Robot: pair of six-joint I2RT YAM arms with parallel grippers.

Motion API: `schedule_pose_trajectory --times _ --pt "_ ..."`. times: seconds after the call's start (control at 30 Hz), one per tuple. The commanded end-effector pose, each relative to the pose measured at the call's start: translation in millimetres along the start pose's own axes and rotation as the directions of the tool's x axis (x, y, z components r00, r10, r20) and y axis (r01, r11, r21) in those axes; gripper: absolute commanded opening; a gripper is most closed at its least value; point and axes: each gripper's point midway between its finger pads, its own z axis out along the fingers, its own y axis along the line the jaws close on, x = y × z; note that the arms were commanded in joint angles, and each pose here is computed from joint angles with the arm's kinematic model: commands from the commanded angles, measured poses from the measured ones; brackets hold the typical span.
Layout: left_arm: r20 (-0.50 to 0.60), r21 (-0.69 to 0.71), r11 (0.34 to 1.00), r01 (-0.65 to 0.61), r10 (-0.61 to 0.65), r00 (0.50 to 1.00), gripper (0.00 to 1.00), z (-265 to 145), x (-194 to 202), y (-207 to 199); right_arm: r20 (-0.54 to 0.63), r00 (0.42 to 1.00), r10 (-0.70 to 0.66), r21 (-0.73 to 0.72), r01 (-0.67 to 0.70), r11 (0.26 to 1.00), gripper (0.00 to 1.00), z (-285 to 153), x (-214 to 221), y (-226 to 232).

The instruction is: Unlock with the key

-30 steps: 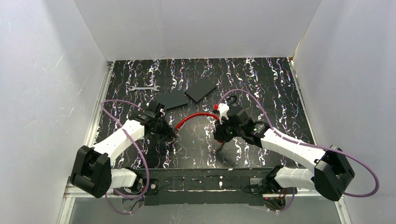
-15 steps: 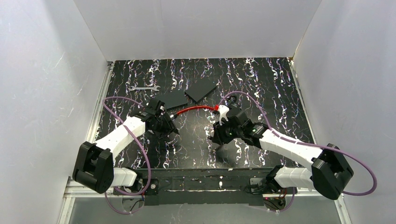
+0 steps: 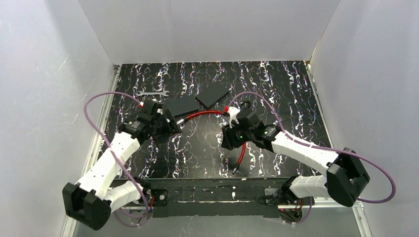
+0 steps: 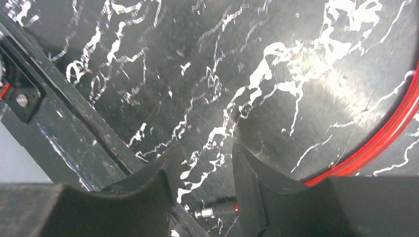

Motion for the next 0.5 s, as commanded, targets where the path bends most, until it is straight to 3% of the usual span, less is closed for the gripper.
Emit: schedule_pose_trajectory --times 0.0,0.03,0.1,0.3,0.47 --pt "0.164 -0.072 0.997 -0.042 0.053 0.985 0.88 -37.5 -20.6 23.0 0.101 0.994 -0.049 0.003 0.049 0.999 0.58 -13.5 -52.9 10.5" --pt "0.204 -0.074 0.996 -0.049 0.064 0.977 0.97 -44.9 -24.9 25.9 0.118 0.992 -0.053 0.014 0.051 0.999 0.68 -16.8 -61.3 10.8" --pt "0.288 -0.082 0.994 -0.066 0.087 0.954 0.98 -59.7 -34.7 32.2 0.16 0.985 -0.059 0.043 0.053 0.998 0.97 -25.6 -80.8 11.3" --pt "0.522 -0.112 0.987 -0.116 0.158 0.838 0.98 -100.1 -62.9 48.9 0.297 0.952 -0.071 0.139 0.03 0.99 0.98 -62.5 -135.0 10.8" --pt "0.625 -0.129 0.983 -0.132 0.183 0.759 0.98 -123.0 -71.5 59.9 0.416 0.909 -0.02 0.24 -0.089 0.967 0.98 -105.7 -159.7 -0.1"
